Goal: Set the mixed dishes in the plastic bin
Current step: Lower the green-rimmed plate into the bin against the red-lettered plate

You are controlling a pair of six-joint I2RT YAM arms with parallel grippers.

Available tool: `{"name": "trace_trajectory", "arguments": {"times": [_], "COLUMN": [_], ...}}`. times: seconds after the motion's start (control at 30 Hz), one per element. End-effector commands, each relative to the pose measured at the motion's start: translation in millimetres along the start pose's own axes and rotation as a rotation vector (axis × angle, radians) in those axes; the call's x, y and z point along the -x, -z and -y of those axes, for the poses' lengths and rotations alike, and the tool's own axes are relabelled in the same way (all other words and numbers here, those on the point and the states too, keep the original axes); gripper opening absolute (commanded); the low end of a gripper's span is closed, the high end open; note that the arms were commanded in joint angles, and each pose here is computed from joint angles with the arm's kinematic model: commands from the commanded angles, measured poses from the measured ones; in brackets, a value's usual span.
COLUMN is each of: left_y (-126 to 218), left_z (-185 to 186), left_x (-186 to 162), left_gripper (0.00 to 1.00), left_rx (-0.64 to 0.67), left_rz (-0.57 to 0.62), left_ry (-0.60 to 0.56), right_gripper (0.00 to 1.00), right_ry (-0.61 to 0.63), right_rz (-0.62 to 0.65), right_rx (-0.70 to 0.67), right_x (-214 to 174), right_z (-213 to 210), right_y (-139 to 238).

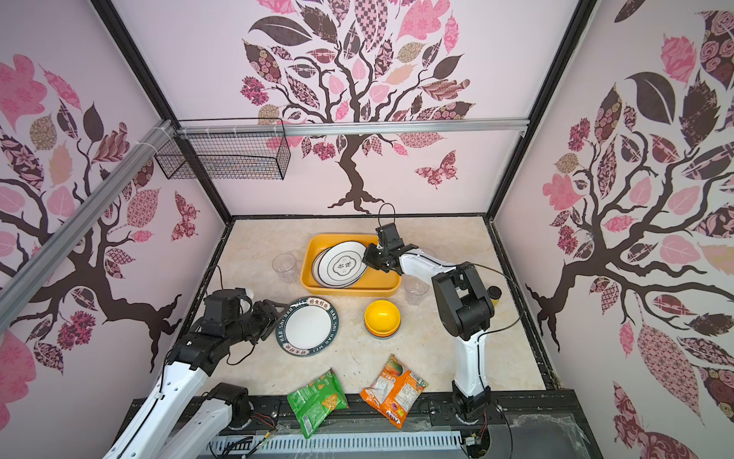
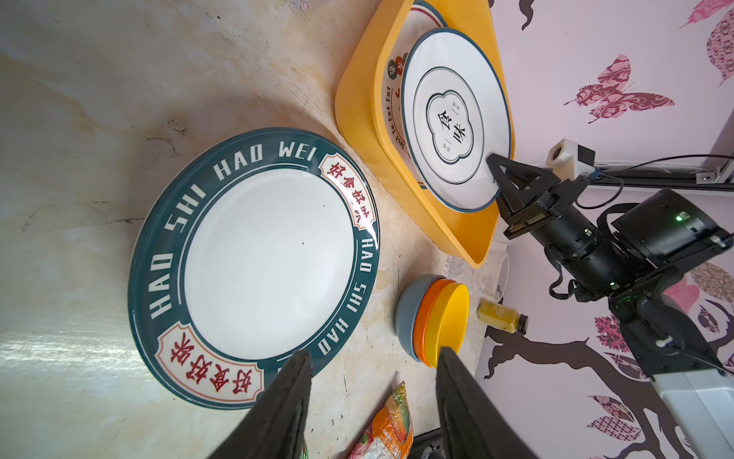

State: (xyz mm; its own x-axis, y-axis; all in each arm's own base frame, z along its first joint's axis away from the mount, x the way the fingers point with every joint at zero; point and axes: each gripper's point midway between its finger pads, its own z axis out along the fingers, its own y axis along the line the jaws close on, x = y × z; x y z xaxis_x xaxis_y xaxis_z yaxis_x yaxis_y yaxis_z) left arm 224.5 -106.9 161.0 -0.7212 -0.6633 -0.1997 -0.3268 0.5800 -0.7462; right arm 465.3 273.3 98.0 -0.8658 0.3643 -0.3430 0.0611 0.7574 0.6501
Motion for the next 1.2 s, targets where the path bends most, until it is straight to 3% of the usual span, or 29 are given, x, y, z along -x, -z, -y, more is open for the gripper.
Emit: {"name": "trace_trajectory", "arguments": {"times": [0.0, 1.17], "left_y": [-3, -7], "left_z": [-12, -18], "left_x": [-2, -4], "left_gripper": [0.54, 0.54], "left_rx": [0.028, 0.042], "left_rz": [0.005, -0.005], "left_ry": [-0.005, 0.008], "right_gripper": [0.0, 0.0], "right_ry": [0.004, -0.029], "right_rz": [0.047, 0.006], "right_rx": [0.044, 0.026], "right_x": [20, 19], "right_z": [-16, -5], "right_y": [-4, -38]}}
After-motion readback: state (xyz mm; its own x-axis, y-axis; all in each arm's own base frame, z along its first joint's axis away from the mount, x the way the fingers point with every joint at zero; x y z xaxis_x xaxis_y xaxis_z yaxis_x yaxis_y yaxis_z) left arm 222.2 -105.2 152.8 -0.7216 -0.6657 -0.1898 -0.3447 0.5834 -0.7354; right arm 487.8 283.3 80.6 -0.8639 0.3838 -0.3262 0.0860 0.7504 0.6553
